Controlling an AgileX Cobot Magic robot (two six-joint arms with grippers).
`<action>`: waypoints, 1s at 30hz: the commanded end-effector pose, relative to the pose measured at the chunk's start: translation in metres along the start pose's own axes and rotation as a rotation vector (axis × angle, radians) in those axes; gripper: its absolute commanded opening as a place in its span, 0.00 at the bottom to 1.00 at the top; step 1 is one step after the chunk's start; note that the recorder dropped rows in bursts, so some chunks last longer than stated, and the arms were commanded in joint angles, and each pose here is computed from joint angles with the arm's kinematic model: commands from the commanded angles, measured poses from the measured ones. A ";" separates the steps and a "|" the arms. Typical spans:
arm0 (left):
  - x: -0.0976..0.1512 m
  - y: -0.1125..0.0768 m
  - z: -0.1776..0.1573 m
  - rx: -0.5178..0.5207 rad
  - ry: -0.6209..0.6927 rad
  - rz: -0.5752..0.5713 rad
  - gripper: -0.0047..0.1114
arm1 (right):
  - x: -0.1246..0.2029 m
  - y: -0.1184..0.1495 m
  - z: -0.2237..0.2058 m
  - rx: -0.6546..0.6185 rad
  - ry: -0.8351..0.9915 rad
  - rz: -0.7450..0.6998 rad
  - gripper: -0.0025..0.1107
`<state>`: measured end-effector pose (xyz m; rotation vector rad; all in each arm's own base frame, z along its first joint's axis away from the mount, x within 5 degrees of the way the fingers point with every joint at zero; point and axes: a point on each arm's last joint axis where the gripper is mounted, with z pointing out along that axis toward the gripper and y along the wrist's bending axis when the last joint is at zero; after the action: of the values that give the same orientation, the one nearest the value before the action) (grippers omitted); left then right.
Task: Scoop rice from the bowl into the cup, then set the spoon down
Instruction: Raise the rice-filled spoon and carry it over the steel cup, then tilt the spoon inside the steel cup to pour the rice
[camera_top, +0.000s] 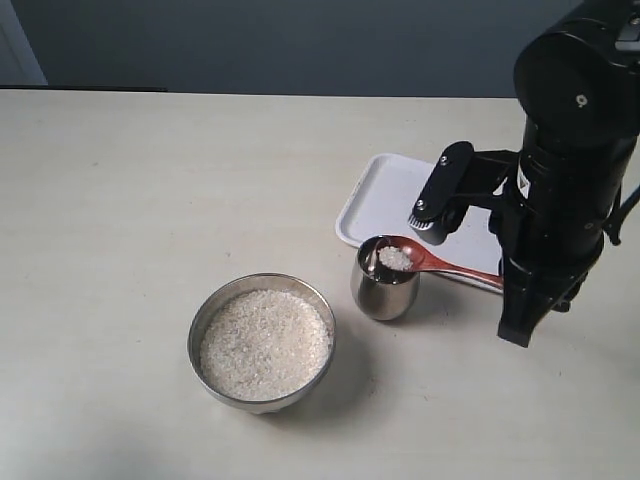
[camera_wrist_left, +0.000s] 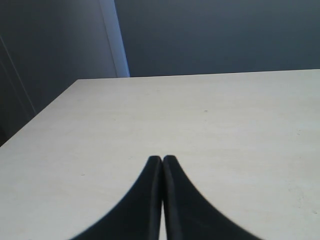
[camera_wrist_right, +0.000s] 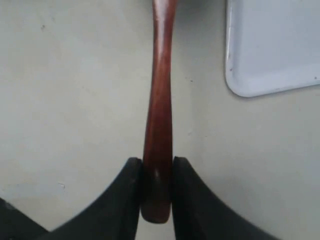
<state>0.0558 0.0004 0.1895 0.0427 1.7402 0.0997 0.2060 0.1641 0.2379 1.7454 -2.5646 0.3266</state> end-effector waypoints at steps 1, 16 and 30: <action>-0.002 0.000 -0.001 0.000 -0.017 -0.005 0.04 | 0.003 -0.005 -0.001 0.047 0.012 -0.006 0.02; -0.002 0.000 -0.001 0.000 -0.017 -0.005 0.04 | 0.004 -0.009 -0.001 0.089 0.022 -0.018 0.02; -0.002 0.000 -0.001 0.000 -0.017 -0.005 0.04 | -0.008 -0.005 0.006 0.139 0.050 -0.095 0.02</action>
<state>0.0558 0.0004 0.1895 0.0427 1.7402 0.0997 0.2146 0.1655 0.2321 1.8239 -2.5036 0.4973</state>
